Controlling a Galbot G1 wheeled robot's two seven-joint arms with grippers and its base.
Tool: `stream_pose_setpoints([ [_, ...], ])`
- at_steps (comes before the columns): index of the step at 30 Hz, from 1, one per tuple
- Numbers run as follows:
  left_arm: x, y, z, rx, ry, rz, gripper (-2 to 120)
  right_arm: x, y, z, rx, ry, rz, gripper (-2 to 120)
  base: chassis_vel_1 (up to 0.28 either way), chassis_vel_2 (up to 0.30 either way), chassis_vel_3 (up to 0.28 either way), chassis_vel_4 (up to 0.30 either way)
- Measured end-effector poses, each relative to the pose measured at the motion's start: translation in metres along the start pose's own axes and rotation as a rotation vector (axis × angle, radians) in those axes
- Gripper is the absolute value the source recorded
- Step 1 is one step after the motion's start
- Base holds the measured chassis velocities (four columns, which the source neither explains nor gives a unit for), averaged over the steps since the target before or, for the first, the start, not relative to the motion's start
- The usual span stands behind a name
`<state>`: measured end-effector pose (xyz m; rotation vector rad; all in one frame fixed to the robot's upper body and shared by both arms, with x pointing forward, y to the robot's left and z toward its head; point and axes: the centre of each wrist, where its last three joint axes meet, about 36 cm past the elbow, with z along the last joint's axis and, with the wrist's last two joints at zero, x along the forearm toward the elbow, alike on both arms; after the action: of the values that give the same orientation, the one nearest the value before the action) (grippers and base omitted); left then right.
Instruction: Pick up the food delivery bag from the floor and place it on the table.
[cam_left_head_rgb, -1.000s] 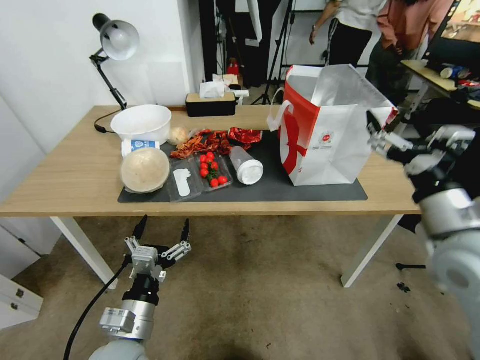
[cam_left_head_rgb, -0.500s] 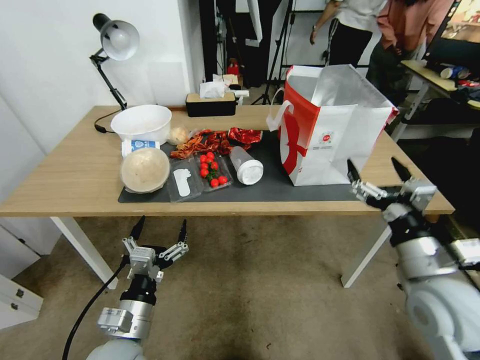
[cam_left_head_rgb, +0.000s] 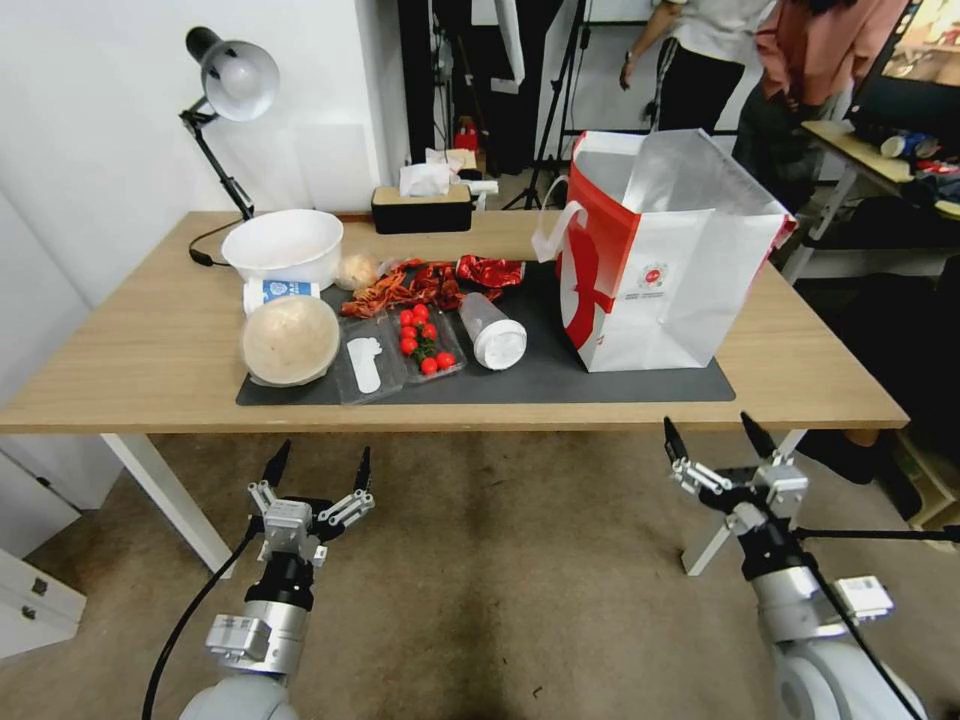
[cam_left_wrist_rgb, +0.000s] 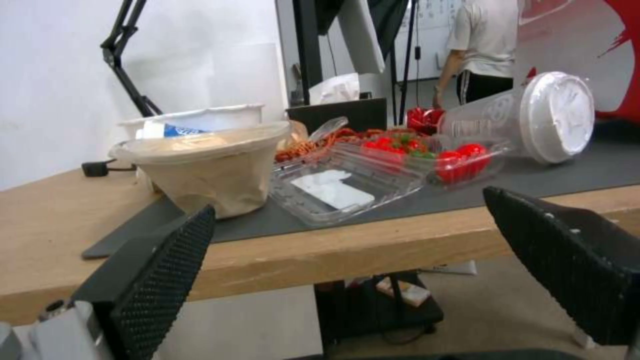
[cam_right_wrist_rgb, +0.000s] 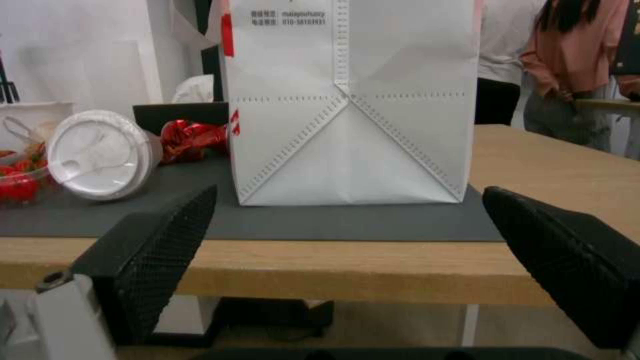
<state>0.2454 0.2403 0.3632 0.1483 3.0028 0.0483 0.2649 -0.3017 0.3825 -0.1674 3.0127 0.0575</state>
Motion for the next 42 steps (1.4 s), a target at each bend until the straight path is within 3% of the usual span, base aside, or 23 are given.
stream_pose_setpoints([
  [42, 0.0007, 0.0021, 0.0051, -0.013, -0.002, -0.009, 100, -0.0099, 0.0011, 0.0059, 0.007, -0.032, 0.04, 100, 0.0, 0.0, 0.0, 0.0],
])
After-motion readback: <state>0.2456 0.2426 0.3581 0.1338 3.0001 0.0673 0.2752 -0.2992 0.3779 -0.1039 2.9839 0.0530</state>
